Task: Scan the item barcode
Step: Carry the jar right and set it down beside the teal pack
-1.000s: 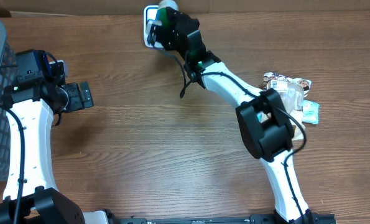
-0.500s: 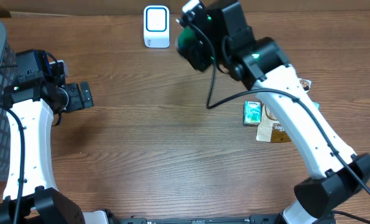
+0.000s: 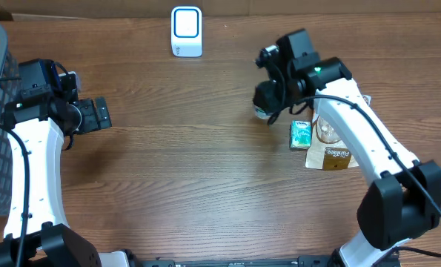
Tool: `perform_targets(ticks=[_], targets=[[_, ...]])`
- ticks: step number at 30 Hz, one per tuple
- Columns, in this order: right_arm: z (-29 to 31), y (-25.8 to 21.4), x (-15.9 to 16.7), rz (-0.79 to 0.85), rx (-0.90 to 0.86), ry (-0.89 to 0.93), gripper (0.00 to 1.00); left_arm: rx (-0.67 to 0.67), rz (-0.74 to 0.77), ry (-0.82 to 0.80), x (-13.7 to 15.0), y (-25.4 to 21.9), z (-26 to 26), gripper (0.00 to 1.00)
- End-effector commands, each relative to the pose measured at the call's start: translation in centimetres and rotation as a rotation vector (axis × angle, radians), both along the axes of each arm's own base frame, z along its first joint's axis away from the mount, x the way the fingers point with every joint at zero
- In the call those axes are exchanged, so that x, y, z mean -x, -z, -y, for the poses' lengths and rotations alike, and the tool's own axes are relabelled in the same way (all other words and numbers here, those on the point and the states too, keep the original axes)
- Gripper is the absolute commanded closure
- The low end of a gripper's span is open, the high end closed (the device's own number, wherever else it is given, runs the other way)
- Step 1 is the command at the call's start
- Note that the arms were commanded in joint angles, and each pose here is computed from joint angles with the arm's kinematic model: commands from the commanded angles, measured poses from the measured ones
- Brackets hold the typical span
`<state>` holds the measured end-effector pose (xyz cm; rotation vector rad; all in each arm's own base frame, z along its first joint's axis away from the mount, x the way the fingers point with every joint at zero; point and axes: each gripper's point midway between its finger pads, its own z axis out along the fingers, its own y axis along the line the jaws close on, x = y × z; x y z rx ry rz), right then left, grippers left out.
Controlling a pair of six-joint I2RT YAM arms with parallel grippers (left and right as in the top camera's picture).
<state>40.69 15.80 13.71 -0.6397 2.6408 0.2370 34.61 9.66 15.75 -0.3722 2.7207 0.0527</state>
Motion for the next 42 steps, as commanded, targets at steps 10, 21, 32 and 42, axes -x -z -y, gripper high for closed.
perform_targets(ticks=[10,21,32,42], targets=[[3.9,5.9,0.7,-0.04,0.023,0.094,0.73,0.007,0.009,-0.002,-0.2,-0.3,0.1,0.0],[4.2,6.8,1.4,-0.059,0.037,0.097,0.0,0.007,0.009,-0.002,-0.2,-0.2,0.1,0.0],[3.8,-3.1,-0.1,0.045,-0.004,0.108,0.0,0.007,0.009,-0.002,-0.2,-0.3,0.1,0.0],[4.0,-16.9,6.4,0.111,-0.195,0.23,0.0,0.007,0.009,-0.002,-0.2,-0.2,0.1,0.0]])
